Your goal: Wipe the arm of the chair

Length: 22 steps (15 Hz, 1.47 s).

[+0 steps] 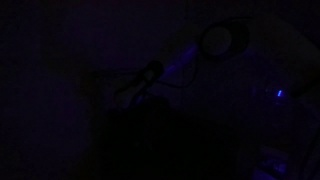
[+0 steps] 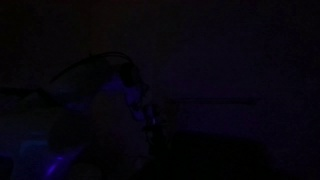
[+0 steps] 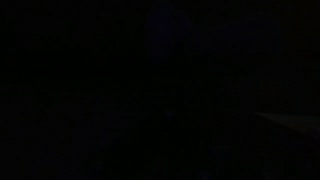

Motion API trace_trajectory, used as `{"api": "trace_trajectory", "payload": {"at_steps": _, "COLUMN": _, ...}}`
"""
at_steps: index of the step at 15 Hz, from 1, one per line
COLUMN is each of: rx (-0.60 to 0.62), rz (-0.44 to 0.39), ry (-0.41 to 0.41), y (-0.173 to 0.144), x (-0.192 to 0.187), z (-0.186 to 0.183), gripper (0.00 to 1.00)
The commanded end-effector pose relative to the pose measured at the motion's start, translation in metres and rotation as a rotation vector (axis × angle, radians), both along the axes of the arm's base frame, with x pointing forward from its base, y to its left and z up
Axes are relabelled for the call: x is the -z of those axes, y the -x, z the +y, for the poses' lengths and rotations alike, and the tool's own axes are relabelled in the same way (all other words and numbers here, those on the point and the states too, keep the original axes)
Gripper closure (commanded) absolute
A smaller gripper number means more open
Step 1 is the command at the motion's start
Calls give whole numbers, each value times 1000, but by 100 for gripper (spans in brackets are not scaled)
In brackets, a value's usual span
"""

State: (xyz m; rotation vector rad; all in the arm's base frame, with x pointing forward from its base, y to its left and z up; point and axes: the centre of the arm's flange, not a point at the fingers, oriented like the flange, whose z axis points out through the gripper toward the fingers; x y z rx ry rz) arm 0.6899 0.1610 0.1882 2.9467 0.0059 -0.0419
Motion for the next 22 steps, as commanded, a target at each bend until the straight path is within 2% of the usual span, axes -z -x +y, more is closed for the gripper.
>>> {"api": "trace_trajectory", "payload": {"at_steps": 1, "rx": 43, "rz": 33, "ry": 11, "y": -3, "x": 53, "z": 11, "gripper": 93}}
{"api": "trace_trajectory", "payload": {"at_steps": 4, "rx": 46, "rz": 91, "ry": 11, "y": 9, "x": 86, "z": 15, "gripper": 93}}
{"api": "trace_trajectory", "payload": {"at_steps": 8, "rx": 47, "rz": 126, "ry": 26, "y": 31, "x": 76, "z": 11, "gripper": 93}}
{"api": "trace_trajectory", "payload": {"at_steps": 12, "rx": 57, "rz": 166, "ry": 13, "y": 84, "x": 46, "z": 6, "gripper": 93}}
{"api": "trace_trajectory", "payload": {"at_steps": 16, "rx": 118, "rz": 268, "ry": 31, "y": 138, "x": 31, "z": 13, "gripper": 93}}
{"api": "trace_trajectory", "payload": {"at_steps": 22, "rx": 192, "rz": 377, "ry": -2, "y": 225, "x": 11, "z": 30, "gripper": 93}}
